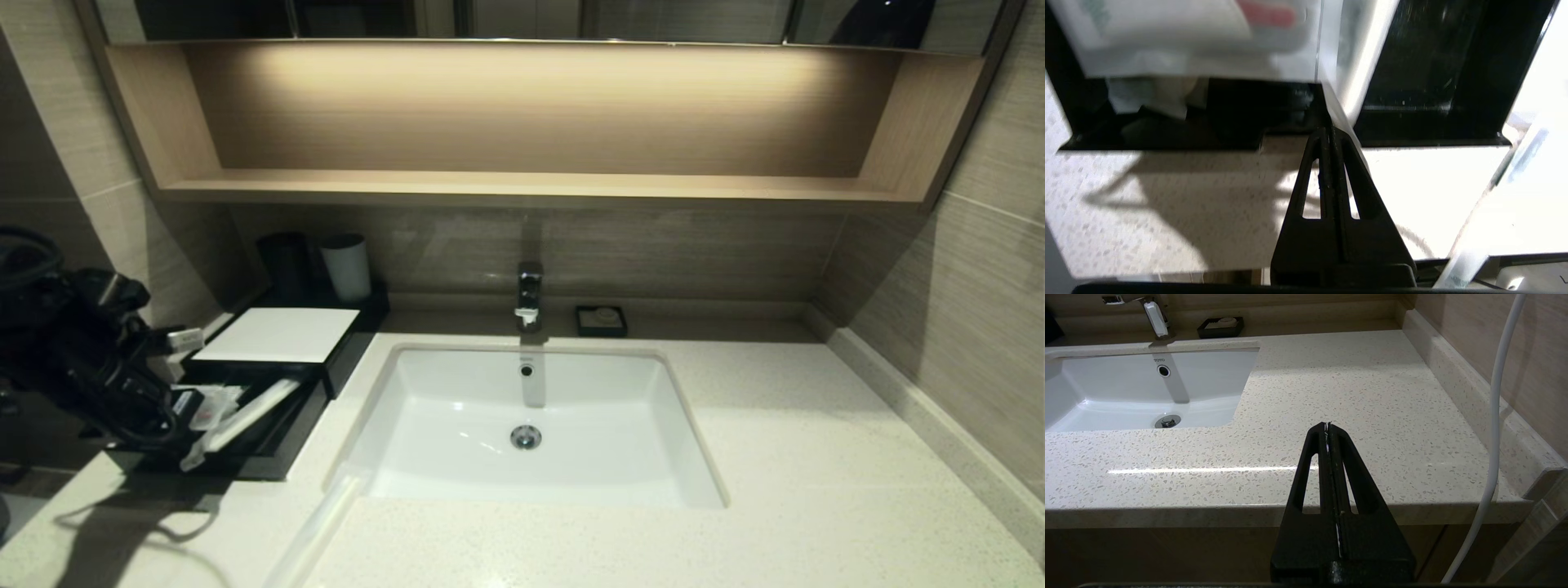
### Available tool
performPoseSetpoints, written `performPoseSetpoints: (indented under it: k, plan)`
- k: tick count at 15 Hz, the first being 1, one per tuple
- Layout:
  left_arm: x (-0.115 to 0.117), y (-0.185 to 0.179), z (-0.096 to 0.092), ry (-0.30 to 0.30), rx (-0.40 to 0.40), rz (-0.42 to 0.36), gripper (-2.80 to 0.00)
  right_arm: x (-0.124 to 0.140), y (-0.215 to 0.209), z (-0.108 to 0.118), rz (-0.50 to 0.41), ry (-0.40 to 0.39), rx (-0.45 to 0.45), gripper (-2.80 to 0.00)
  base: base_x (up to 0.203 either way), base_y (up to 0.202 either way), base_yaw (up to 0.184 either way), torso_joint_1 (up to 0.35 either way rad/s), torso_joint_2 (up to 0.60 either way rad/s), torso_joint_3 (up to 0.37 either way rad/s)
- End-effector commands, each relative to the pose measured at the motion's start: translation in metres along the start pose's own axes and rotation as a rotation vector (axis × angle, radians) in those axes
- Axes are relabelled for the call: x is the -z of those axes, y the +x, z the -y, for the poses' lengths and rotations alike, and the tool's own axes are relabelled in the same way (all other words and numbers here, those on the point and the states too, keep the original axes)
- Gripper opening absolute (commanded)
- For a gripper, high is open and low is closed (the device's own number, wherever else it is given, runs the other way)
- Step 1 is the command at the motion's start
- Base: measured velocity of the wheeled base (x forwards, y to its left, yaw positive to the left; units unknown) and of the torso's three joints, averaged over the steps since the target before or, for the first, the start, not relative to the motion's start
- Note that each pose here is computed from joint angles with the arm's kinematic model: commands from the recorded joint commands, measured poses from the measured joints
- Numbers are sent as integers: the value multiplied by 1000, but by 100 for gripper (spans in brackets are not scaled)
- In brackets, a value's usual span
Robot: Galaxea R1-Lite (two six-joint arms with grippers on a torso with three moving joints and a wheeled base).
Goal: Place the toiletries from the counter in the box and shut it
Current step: Place the bathroom toiletry into the drawer
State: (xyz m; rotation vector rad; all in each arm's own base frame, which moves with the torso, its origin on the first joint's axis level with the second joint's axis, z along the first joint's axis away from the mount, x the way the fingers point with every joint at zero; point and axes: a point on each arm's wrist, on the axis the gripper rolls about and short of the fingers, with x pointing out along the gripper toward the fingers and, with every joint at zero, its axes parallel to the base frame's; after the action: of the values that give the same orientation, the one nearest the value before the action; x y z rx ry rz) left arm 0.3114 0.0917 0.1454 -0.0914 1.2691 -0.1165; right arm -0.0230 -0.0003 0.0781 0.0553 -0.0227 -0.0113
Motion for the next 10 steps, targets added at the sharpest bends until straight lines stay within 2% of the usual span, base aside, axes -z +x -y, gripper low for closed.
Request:
performPoseSetpoints:
  k: [1,3,5,7,8,10]
  plan:
    - [11,-33,8,8,-21,56,-280,0,0,0,0,0,0,-280,0,0,0,0,0,0]
    - [23,-62,18,20,-52,109,-280,0,0,0,1,0,-1,-280,0,0,0,0,0,0]
    - [38,-89,28,30,-117,167,-280,0,0,0,-1,0,-1,-280,0,0,0,0,0,0]
    - [58,-105,41,44,-135,192,-280,0,0,0,1,0,0,-280,0,0,0,0,0,0]
    - [67,-107,53,74,-115,170,-280,0,0,0,1,0,-1,-280,0,0,0,0,0,0]
    - [84,-101,78,140,-44,34,-280,0,0,0,-1,0,0,-280,0,0,0,0,0,0]
